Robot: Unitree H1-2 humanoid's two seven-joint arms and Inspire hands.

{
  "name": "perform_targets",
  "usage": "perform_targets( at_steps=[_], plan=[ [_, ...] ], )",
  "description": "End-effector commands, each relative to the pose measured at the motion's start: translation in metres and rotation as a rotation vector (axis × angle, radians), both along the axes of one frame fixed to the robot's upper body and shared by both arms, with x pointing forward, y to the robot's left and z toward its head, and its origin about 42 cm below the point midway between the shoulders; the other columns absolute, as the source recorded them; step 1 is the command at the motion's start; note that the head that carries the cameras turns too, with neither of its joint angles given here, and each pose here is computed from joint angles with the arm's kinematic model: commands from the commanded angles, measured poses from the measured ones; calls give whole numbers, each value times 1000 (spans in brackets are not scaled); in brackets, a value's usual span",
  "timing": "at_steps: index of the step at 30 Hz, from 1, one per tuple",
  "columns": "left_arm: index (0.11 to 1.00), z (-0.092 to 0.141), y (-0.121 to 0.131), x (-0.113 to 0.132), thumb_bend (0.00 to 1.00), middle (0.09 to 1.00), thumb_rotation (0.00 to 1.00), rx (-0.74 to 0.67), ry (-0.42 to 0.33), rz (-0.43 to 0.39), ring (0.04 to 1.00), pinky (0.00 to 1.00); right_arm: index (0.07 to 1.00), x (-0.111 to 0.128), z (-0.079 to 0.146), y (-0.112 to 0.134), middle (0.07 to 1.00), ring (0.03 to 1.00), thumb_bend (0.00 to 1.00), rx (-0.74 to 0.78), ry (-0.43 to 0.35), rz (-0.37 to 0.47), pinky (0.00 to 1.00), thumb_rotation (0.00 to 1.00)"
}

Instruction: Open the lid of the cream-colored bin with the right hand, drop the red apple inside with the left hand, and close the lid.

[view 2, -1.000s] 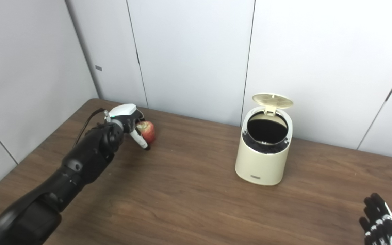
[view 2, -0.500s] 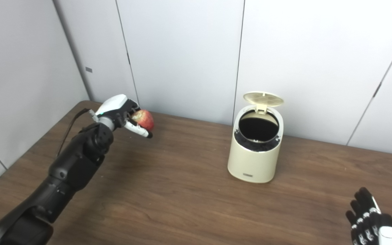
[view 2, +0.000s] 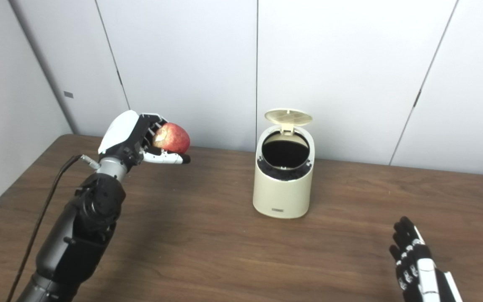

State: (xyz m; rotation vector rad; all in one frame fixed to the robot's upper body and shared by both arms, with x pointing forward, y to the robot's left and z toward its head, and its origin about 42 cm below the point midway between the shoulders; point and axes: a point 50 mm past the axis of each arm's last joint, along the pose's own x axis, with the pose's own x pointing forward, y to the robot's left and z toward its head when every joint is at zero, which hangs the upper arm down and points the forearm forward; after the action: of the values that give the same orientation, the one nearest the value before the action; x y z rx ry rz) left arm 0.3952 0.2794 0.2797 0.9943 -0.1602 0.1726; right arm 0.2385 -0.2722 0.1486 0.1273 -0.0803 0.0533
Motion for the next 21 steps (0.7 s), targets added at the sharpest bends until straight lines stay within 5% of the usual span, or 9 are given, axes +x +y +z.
perform_targets(
  at_steps=[1,5,13,21],
  plan=[
    [511,20,-14,-5,501,485,0,14,-132,-12,391,388,951,2,9,4,968,994,407,-4,-74,0,1000,849],
    [518,17,-40,-12,500,478,0,4,-181,-61,390,405,973,0,4,8,973,997,431,-17,-72,-1,1000,851],
    [543,21,-74,-24,492,451,0,-23,-235,-142,345,283,966,-2,-2,15,966,992,482,-18,-75,-13,974,823],
    [529,26,-96,-20,497,461,0,-36,-250,-192,367,345,942,-3,-7,21,959,989,455,16,-71,-26,985,806]
  ],
)
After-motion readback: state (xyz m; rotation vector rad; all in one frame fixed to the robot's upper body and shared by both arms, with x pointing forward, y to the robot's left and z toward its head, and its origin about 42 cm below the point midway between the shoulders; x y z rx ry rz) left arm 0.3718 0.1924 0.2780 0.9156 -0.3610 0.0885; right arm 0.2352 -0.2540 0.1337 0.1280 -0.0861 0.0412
